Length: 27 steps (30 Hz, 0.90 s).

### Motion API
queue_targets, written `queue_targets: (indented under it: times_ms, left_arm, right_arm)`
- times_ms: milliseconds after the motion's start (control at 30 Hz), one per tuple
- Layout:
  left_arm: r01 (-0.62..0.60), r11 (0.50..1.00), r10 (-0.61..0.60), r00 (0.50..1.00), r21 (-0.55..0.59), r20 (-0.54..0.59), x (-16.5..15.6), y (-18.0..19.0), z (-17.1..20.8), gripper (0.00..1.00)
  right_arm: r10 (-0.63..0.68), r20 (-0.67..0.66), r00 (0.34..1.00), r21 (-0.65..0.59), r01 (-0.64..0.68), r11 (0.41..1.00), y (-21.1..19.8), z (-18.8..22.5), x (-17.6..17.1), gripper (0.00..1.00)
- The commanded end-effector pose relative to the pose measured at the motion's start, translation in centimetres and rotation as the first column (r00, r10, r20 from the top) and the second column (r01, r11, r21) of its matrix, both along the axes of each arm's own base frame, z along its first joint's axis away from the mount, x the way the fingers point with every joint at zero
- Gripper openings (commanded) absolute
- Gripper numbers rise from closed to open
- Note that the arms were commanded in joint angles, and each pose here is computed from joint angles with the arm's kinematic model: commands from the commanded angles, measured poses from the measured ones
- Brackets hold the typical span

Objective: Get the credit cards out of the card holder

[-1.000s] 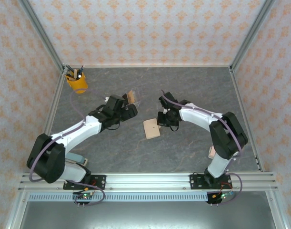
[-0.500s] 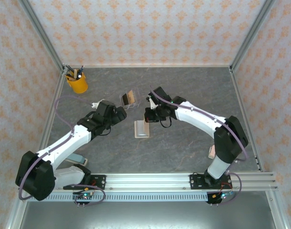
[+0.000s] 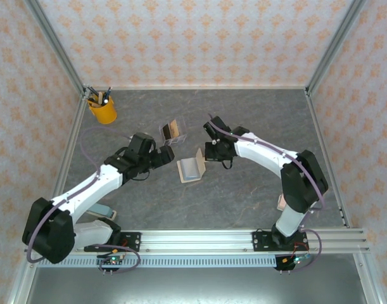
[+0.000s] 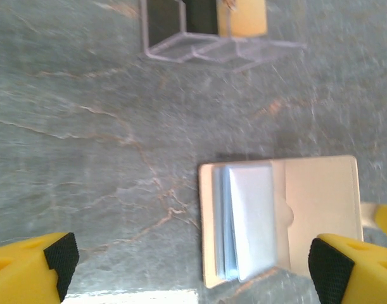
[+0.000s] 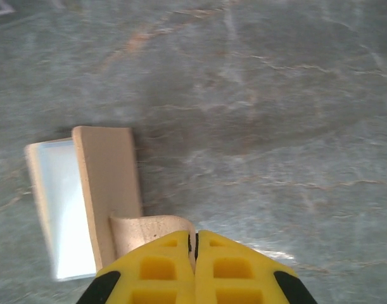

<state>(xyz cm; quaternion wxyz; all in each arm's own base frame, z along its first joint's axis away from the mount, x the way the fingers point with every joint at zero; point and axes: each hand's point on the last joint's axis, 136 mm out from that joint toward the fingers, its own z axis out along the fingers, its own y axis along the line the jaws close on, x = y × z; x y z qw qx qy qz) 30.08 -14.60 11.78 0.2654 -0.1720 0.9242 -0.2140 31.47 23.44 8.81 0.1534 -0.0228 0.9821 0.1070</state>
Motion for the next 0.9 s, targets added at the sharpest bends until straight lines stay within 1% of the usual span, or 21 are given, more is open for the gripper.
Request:
queue_targets:
  times_ms: [0, 67, 133, 200, 333, 400, 533, 600, 700, 800, 867]
  left_arm:
    - [0.129, 0.986, -0.130, 0.991, -0.110, -0.004, 0.1, -3.0, 0.7, 0.90]
    - [0.162, 0.970, -0.165, 0.986, -0.181, -0.001, 0.3, -4.5, 0.9, 0.85]
    - [0.174, 0.957, -0.180, 0.984, -0.233, -0.004, 0.6, -5.5, 0.9, 0.77]
    - [0.167, 0.950, -0.177, 0.984, -0.263, -0.014, 1.0, -6.2, 0.5, 0.69]
    - [0.123, 0.928, -0.150, 0.988, -0.353, -0.050, 2.4, -7.8, -0.5, 0.60]
    - [0.123, 0.935, -0.162, 0.982, -0.333, -0.093, 2.8, -8.4, -1.5, 0.56]
    - [0.130, 0.943, -0.182, 0.972, -0.306, -0.149, 3.2, -9.7, -3.4, 0.53]
    - [0.147, 0.944, -0.208, 0.960, -0.294, -0.187, 3.2, -10.6, -4.5, 0.52]
    - [0.130, 0.964, -0.189, 0.949, -0.233, -0.252, 3.2, -10.3, -6.1, 0.52]
    - [0.127, 0.965, -0.188, 0.946, -0.229, -0.266, 3.4, -10.5, -6.5, 0.53]
    - [0.132, 0.972, -0.184, 0.943, -0.193, -0.278, 3.3, -10.0, -7.0, 0.54]
  right_arm:
    - [-0.065, -0.024, 0.998, -0.110, 0.062, 0.992, -2.9, -2.1, -0.3, 0.01]
    - [-0.076, -0.019, 0.997, -0.126, 0.073, 0.989, -3.4, -2.5, -0.3, 0.01]
    - [-0.095, -0.021, 0.995, -0.127, 0.092, 0.988, -3.8, -3.0, -0.4, 0.00]
    - [-0.103, -0.028, 0.994, -0.138, 0.099, 0.986, -4.2, -3.6, -0.5, 0.01]
    - [-0.099, -0.038, 0.994, -0.175, 0.091, 0.980, -4.8, -4.1, -0.6, 0.01]
    - [-0.091, -0.038, 0.995, -0.174, 0.083, 0.981, -4.7, -4.5, -0.7, 0.00]
    - [-0.064, -0.053, 0.997, -0.181, 0.053, 0.982, -4.5, -5.3, -0.6, 0.01]
    - [-0.038, -0.067, 0.997, -0.176, 0.026, 0.984, -4.2, -5.8, -0.6, 0.01]
    - [-0.015, -0.093, 0.996, -0.189, -0.003, 0.982, -4.2, -6.7, -0.6, 0.00]
    - [0.000, -0.126, 0.992, -0.167, -0.021, 0.986, -3.9, -6.8, -0.9, 0.00]
    - [0.022, -0.126, 0.992, -0.160, -0.042, 0.986, -3.8, -7.0, -1.0, 0.01]
